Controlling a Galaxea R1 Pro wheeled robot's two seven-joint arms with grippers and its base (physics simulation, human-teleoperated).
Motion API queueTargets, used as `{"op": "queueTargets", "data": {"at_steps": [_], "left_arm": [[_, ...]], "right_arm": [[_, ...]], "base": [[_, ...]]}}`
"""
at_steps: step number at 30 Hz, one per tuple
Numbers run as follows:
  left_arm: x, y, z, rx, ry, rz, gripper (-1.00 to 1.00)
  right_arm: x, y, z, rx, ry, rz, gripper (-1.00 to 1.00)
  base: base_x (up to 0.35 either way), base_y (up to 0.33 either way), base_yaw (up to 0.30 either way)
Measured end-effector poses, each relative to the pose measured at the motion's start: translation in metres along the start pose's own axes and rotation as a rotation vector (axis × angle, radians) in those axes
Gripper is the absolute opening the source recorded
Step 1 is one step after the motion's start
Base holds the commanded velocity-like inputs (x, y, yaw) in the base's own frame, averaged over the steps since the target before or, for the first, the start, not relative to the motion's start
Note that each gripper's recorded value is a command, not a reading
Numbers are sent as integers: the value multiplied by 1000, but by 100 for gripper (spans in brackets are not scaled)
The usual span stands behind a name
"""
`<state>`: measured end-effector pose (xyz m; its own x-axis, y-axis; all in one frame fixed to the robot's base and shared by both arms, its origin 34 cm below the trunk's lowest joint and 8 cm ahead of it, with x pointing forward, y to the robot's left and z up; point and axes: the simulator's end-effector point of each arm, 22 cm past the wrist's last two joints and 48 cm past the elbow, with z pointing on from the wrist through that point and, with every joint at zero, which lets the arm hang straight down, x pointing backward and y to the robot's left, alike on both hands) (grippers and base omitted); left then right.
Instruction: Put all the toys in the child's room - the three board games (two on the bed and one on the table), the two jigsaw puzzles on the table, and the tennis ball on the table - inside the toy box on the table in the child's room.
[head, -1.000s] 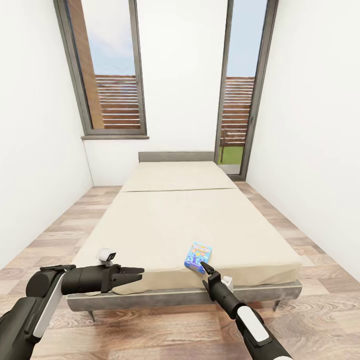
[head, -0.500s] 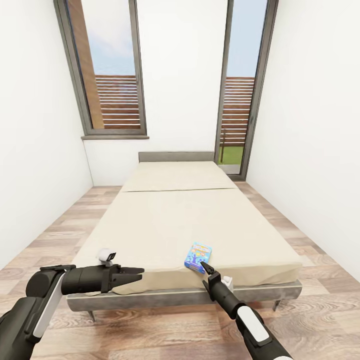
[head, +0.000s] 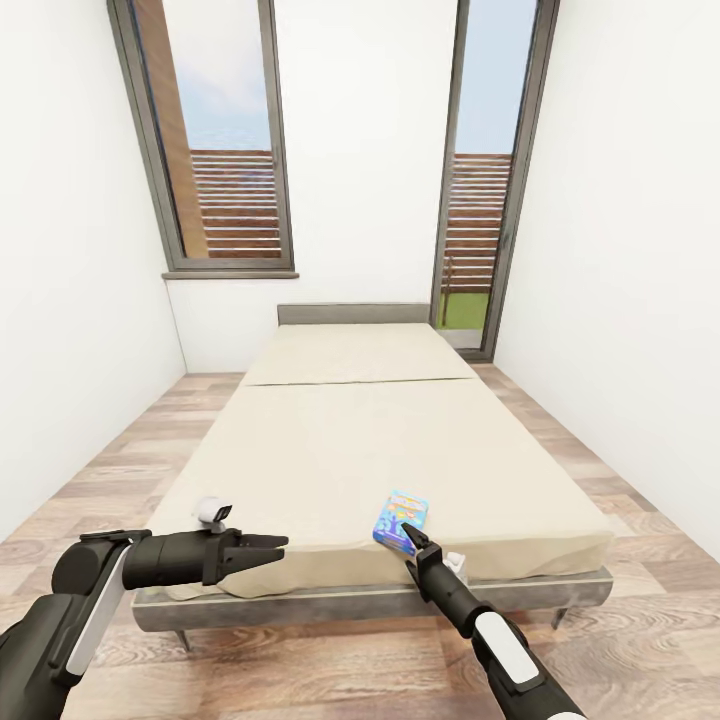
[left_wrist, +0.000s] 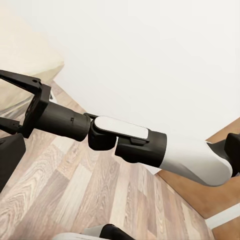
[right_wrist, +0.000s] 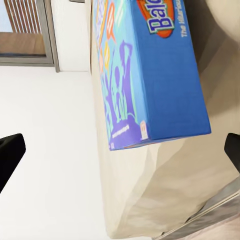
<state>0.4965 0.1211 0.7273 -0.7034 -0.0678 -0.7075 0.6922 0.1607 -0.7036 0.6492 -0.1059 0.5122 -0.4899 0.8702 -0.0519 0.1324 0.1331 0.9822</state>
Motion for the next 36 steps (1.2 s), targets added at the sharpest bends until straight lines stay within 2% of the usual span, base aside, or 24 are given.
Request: {"op": "queueTargets", "data": {"at_steps": [35,36], "left_arm": [[1,0,1,-1,3,0,100],[1,0,1,-1,2,0,100]], "right_arm": [[0,0,0,0,0,0,100],[0,0,0,0,0,1,-100]], "base": [[33,0,0],[0,0,0]]}}
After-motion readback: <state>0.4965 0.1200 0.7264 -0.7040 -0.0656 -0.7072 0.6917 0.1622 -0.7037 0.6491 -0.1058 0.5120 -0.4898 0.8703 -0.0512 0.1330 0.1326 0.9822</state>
